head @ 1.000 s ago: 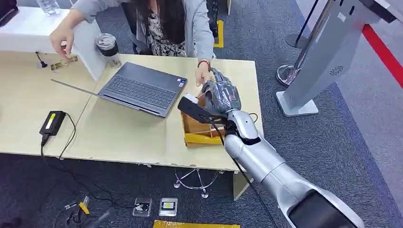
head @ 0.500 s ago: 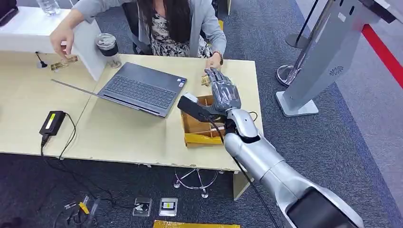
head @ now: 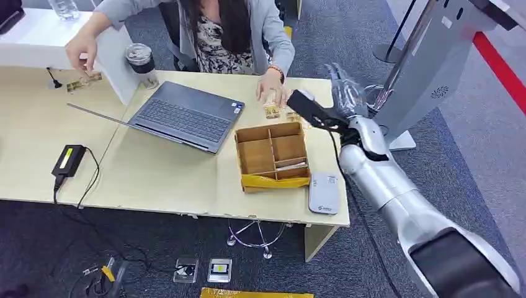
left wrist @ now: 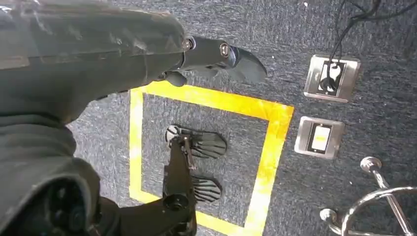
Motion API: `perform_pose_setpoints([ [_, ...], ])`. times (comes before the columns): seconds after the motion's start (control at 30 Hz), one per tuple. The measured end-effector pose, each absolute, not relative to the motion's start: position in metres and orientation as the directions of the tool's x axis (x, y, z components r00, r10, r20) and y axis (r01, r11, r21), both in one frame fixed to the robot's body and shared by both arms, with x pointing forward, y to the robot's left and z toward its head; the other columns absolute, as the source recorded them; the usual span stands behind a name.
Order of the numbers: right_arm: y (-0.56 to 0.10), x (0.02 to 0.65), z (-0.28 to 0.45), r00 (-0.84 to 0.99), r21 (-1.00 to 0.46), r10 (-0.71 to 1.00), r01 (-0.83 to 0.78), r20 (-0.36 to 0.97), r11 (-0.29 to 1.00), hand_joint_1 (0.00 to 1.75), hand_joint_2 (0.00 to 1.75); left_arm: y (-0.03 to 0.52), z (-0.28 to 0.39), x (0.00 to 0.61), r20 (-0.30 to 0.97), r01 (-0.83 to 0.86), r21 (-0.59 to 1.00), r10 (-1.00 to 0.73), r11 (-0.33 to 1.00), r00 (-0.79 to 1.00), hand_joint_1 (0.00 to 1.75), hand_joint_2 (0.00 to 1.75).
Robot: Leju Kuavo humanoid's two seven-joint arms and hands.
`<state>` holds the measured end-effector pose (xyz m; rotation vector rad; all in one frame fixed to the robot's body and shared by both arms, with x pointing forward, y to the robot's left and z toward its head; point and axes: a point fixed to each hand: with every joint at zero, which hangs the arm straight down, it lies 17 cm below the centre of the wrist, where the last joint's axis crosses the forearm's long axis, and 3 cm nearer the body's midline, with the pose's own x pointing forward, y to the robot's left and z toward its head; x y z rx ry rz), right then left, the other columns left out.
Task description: Pass the card to the sensor for recognition and then transmit it.
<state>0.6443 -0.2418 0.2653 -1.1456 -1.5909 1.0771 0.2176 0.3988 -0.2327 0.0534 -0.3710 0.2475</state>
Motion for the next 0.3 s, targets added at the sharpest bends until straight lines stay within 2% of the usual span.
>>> perform_pose_setpoints([
  [0.3, -0.446, 0.639, 0.281, 0.104, -0.951, 0.976, 0.267, 0.191, 0.158, 0.0, 0.0, 0.409, -0.234, 0.208, 0.359, -0.254, 0.019, 0.231, 0.967, 0.904, 0.0, 0.0],
])
